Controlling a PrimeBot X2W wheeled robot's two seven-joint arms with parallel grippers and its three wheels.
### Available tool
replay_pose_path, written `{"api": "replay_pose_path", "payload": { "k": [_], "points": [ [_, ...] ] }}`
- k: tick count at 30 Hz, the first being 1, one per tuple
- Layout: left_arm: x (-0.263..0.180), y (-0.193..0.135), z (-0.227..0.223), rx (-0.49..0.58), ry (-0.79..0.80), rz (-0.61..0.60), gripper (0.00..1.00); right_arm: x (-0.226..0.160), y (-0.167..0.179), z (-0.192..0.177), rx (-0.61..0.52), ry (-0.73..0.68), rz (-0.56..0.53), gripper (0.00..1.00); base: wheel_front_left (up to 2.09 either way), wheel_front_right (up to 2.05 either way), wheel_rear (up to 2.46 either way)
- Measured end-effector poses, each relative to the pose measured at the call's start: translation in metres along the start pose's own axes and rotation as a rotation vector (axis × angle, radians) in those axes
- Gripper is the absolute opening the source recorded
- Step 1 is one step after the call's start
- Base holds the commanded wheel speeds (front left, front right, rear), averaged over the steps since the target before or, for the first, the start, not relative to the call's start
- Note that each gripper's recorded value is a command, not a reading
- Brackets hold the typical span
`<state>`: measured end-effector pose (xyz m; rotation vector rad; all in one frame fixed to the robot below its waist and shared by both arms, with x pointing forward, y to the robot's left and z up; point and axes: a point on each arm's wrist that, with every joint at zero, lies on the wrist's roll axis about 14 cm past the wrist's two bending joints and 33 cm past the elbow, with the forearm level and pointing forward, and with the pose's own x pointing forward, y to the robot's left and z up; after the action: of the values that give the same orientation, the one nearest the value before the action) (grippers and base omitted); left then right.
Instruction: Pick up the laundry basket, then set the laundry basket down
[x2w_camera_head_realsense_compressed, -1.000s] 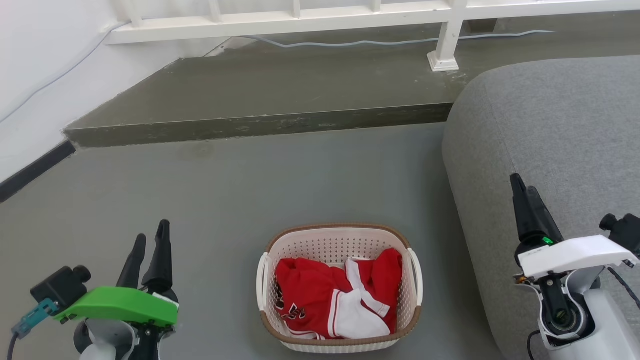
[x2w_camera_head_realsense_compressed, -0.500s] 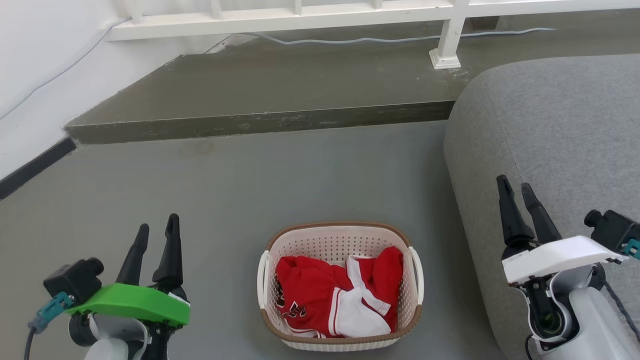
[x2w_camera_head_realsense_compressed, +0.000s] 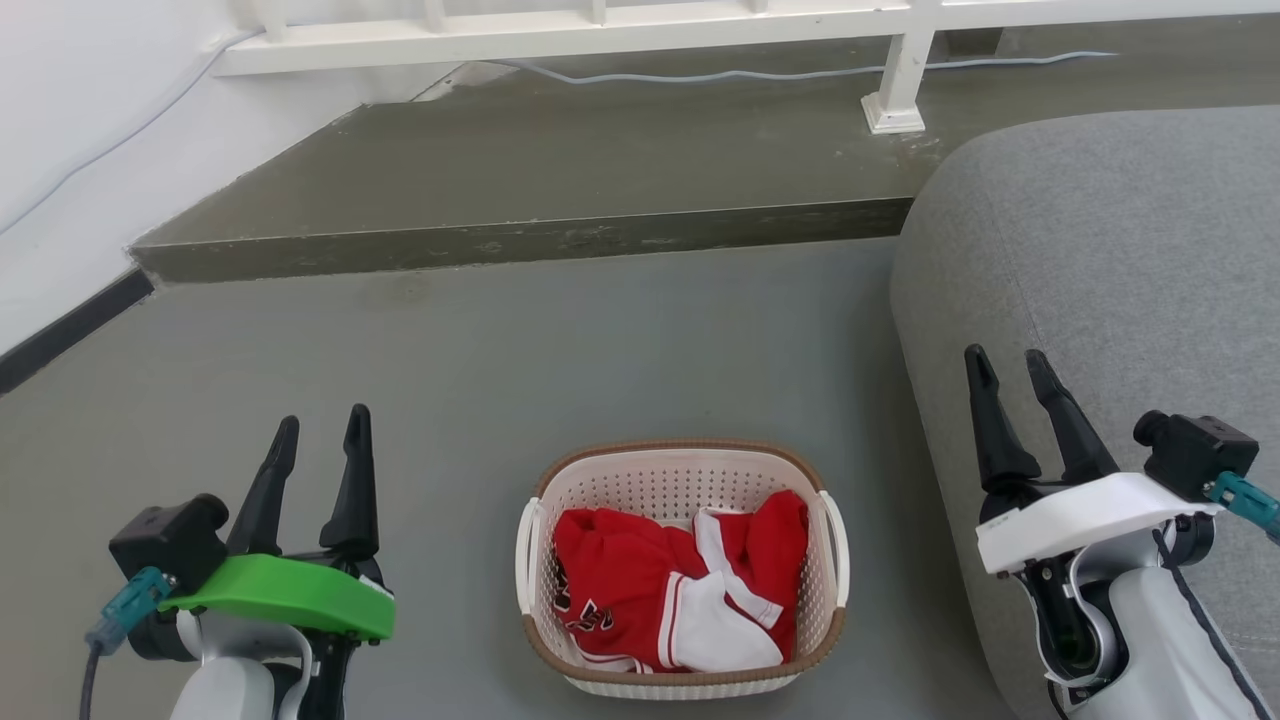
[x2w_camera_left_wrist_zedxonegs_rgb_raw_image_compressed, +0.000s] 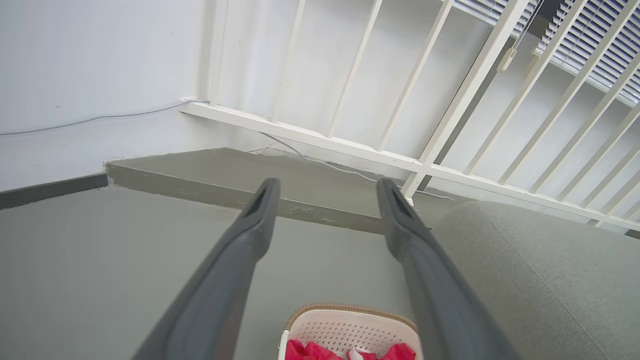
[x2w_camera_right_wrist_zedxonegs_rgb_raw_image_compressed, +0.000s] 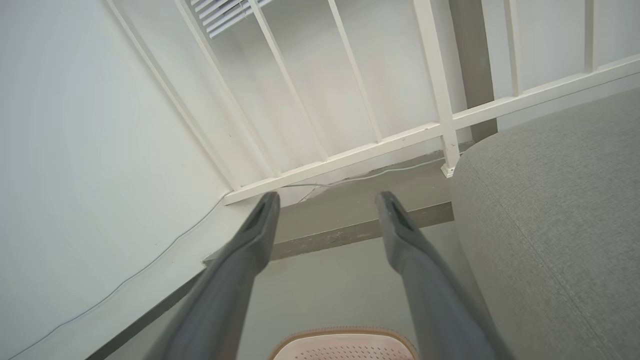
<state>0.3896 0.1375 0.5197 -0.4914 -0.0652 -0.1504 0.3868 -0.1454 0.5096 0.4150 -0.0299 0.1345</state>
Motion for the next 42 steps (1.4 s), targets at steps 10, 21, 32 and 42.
{"api": "replay_pose_path", "payload": {
  "k": [10, 21, 32, 42],
  "points": [
    [0.002, -0.009, 0.004, 0.102, -0.025, -0.039, 1.00, 0.003, 0.008, 0.002, -0.121, -0.019, 0.036, 1.00, 0.00, 0.00, 0.00],
    [0.007, -0.019, 0.007, 0.197, -0.051, -0.083, 1.00, 0.003, 0.016, 0.002, -0.234, -0.035, 0.073, 1.00, 0.00, 0.00, 0.00],
    [0.007, -0.019, 0.006, 0.196, -0.049, -0.083, 1.00, 0.004, 0.013, 0.004, -0.228, -0.042, 0.059, 1.00, 0.00, 0.00, 0.00],
    [0.008, -0.017, 0.004, 0.196, -0.041, -0.079, 1.00, 0.005, 0.012, 0.001, -0.229, -0.035, 0.056, 1.00, 0.00, 0.00, 0.00]
  ]
}}
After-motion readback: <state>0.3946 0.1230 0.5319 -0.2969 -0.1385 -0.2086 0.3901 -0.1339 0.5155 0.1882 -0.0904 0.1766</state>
